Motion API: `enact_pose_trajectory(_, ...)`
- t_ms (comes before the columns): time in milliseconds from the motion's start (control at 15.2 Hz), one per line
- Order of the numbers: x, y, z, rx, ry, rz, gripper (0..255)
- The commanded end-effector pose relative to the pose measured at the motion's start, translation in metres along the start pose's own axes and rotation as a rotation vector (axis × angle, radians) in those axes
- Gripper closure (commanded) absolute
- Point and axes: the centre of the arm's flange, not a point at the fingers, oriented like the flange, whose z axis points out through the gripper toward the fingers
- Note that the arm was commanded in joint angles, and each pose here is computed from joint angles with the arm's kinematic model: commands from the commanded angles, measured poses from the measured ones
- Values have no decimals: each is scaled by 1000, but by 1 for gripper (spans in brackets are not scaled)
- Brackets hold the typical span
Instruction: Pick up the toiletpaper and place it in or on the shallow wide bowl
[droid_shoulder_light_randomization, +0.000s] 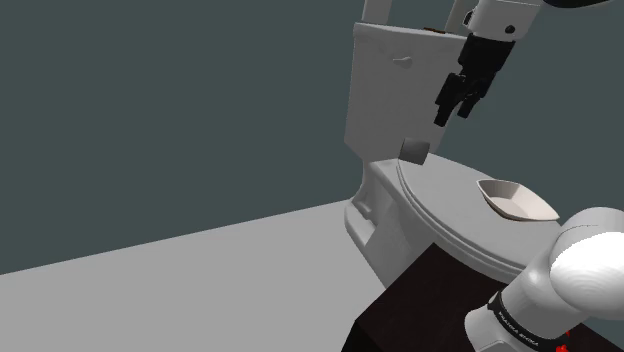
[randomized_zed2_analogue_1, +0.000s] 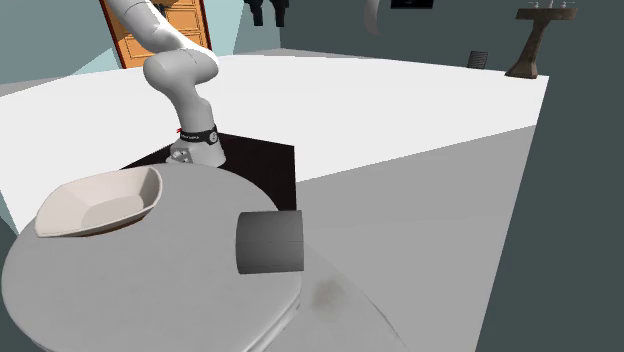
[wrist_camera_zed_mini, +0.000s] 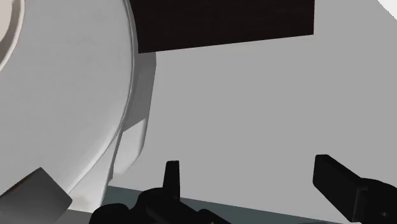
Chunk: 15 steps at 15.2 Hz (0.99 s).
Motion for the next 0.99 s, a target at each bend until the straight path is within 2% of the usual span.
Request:
enact_pose_trajectory(0, 0, 0, 0, 0, 0, 0, 0)
enact_pose_trajectory(924, 33, 192, 81, 195, 61, -99, 0)
